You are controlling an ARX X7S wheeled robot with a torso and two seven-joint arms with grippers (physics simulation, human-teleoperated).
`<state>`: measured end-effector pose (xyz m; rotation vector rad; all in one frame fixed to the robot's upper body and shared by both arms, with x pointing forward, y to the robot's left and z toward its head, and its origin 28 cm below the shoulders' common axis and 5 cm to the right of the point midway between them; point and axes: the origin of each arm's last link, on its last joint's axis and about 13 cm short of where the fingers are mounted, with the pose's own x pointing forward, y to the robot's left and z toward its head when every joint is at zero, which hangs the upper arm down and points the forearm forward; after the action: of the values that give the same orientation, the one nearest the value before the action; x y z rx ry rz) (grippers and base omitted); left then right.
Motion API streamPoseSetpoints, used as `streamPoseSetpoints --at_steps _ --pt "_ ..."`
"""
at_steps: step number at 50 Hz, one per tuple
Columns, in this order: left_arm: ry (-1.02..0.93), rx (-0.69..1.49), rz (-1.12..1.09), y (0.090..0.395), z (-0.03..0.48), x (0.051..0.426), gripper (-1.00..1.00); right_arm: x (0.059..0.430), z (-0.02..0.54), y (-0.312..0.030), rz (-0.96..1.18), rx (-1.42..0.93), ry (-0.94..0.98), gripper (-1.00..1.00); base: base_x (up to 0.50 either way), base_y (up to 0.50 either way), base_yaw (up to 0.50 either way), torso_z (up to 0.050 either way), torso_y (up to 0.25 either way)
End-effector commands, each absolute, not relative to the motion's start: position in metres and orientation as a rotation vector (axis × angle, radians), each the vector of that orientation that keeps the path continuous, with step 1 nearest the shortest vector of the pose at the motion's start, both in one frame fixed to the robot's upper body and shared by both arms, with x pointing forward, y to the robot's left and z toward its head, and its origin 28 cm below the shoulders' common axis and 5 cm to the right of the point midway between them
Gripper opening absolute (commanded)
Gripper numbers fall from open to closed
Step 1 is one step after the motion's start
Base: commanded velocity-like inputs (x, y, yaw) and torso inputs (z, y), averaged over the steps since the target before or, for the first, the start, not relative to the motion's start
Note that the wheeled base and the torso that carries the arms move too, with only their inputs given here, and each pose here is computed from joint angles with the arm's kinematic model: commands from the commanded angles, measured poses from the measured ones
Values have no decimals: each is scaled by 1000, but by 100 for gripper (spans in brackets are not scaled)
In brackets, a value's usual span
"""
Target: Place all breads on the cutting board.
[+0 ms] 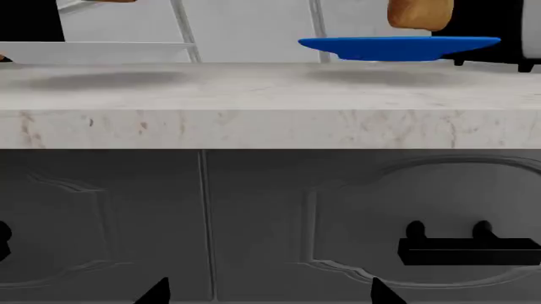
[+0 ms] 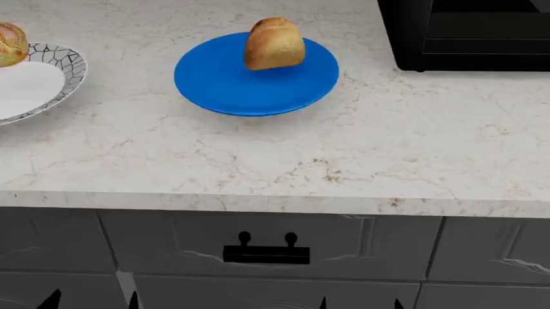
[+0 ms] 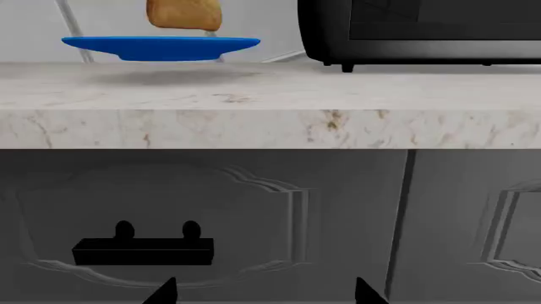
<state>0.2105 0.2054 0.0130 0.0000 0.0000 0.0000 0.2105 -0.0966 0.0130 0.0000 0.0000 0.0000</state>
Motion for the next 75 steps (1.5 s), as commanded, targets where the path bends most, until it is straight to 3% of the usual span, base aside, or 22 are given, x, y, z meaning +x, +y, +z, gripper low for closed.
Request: streamPoseSetpoints --at_steps 1,15,39,52,75 --pt "0 0 0 205 12 210 100 211 12 -97 0 0 0 100 0 0 0 0 0" --pt "-4 10 0 204 14 213 100 210 11 -97 -14 2 -1 100 0 0 0 0 0" --pt "-9 7 9 204 14 213 100 209 12 -95 20 1 4 100 -282 18 0 0 0" --pt "13 86 33 203 25 218 100 209 21 -97 13 -18 -2 100 0 0 0 48 18" --pt "-53 131 -54 205 178 231 100 232 175 -109 -35 -89 -64 100 0 0 0 50 20"
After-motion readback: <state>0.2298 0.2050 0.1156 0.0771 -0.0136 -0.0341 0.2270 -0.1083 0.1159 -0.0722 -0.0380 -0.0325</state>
